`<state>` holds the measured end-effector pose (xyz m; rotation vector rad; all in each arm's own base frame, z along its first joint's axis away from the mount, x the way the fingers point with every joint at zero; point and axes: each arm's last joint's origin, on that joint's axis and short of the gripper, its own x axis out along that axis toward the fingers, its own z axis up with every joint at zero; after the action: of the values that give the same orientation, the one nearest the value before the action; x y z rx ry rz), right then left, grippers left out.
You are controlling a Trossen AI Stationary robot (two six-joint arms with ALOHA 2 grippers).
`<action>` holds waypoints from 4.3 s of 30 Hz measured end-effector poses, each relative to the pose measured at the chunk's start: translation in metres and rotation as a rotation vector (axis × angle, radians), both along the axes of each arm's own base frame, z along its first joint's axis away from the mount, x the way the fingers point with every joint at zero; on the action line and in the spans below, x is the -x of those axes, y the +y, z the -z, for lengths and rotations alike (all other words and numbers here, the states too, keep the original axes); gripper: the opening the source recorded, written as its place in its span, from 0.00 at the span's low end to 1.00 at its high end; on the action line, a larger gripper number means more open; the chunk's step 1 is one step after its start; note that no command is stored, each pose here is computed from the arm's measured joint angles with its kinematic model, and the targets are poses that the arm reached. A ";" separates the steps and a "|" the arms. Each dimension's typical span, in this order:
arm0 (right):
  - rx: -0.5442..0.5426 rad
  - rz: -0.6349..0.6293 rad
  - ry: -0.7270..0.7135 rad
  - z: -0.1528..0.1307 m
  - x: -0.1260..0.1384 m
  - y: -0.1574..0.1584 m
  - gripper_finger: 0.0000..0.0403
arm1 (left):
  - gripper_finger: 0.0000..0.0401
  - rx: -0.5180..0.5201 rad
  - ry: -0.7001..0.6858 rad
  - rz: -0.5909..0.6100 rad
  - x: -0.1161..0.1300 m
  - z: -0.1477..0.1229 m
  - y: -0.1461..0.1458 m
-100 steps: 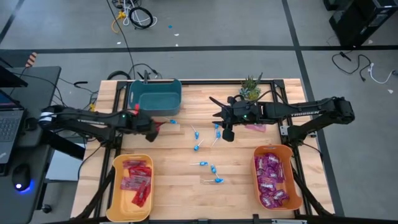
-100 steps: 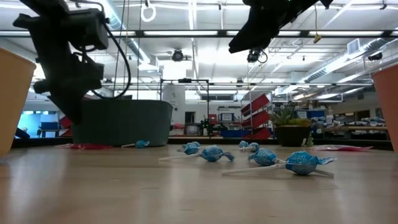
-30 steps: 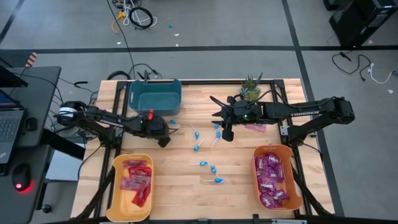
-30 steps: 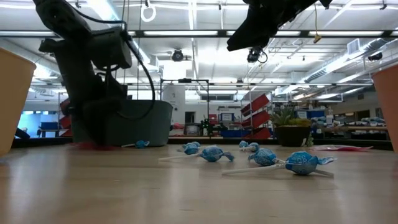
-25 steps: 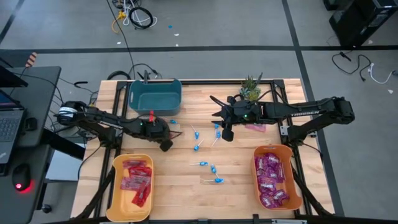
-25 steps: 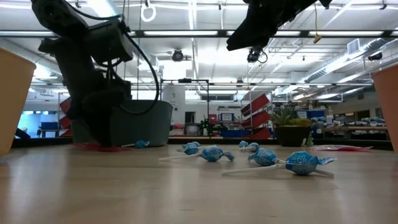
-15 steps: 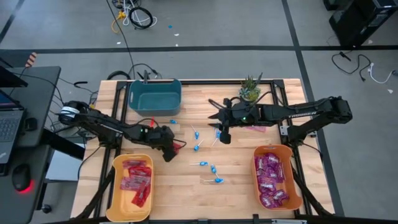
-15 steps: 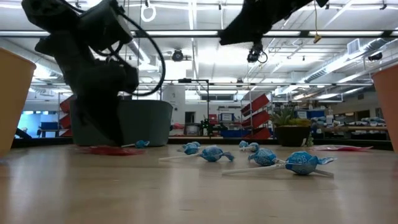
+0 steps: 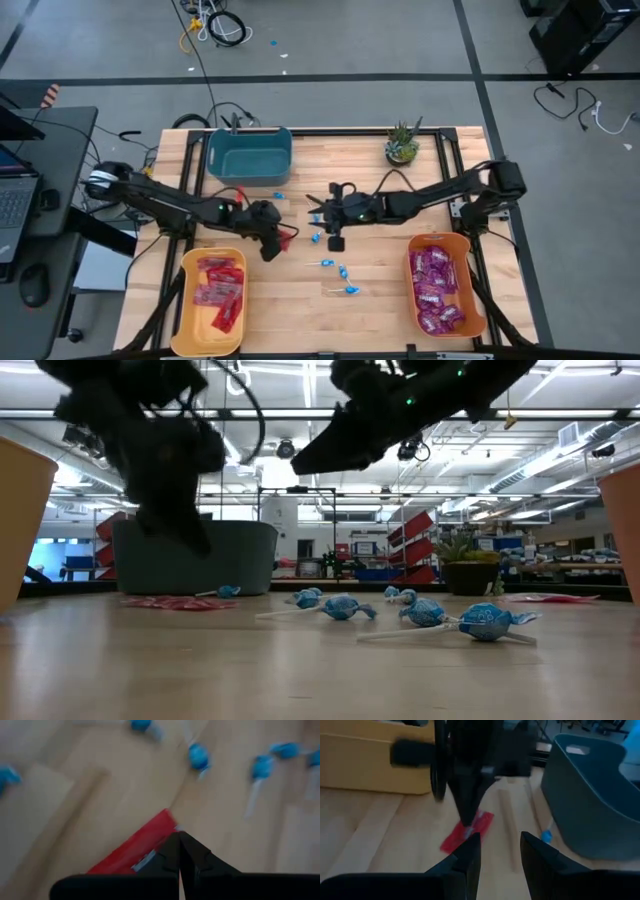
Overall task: Sort candy
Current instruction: Put the red candy into the yellow bin
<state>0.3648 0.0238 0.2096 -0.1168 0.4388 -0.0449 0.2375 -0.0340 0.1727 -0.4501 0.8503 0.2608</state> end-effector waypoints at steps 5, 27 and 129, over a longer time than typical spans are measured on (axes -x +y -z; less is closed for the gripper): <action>-0.004 -0.005 -0.048 0.023 -0.016 0.003 0.31 | 0.00 -0.101 -0.068 0.038 0.013 -0.035 0.002; -0.083 0.027 -0.077 0.060 -0.088 0.010 0.31 | 0.00 -0.410 -0.506 0.055 0.088 -0.123 0.020; -0.097 0.000 0.031 0.119 -0.103 0.009 0.18 | 0.00 -0.496 -0.599 0.056 0.106 -0.137 0.024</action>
<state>0.4674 0.0326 0.0905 -0.0217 0.4709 -0.0215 0.1311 -0.0100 0.3096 -0.0254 0.1938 0.2553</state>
